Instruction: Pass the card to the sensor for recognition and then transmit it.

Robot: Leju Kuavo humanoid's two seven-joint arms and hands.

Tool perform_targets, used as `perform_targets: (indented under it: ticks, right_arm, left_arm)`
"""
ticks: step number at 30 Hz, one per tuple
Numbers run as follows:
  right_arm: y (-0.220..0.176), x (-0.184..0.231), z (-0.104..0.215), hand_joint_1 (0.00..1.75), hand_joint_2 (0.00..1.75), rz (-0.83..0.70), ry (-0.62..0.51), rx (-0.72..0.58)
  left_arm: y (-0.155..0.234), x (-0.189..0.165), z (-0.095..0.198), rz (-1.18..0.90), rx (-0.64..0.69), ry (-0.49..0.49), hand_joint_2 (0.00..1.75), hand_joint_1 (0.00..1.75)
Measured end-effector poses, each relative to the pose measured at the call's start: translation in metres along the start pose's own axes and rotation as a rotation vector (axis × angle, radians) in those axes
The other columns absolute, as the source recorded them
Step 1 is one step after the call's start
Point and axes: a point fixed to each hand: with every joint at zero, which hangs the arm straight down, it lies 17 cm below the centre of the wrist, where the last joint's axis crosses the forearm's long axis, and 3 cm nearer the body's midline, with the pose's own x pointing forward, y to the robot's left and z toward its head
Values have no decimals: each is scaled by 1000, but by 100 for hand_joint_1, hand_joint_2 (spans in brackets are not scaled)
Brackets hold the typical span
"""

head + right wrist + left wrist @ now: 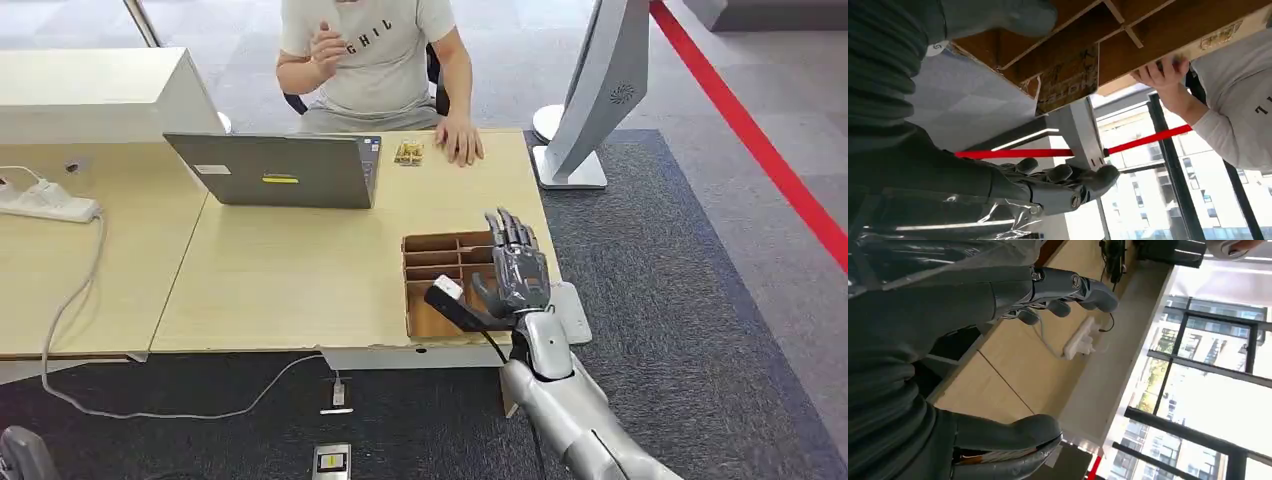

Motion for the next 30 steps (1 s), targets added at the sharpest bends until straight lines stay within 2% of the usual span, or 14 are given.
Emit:
perform_targets:
  ticks: [22, 23, 24, 25, 26, 27, 30]
  right_arm:
    - [4, 8, 0, 175, 175, 14, -13, 19]
    - [4, 8, 0, 162, 175, 14, -13, 20]
    - [4, 8, 0, 49, 175, 14, -13, 20]
    - [4, 9, 0, 49, 175, 13, -13, 20]
    - [4, 10, 0, 9, 175, 11, -14, 19]
    - [4, 11, 0, 0, 175, 9, -16, 18]
    - [2, 15, -2, 0, 175, 4, -23, 12]
  left_arm:
    - [2, 0, 0, -17, 7, -5, 175, 0]
    - [2, 0, 0, -20, 9, -5, 175, 0]
    - [2, 1, 0, -23, 10, -6, 175, 0]
    - [3, 1, 0, -26, 13, -7, 175, 0]
    - [3, 1, 0, -29, 15, -7, 175, 0]
    - [3, 1, 0, -31, 17, -7, 175, 0]
    - [5, 0, 0, -39, 26, -7, 175, 0]
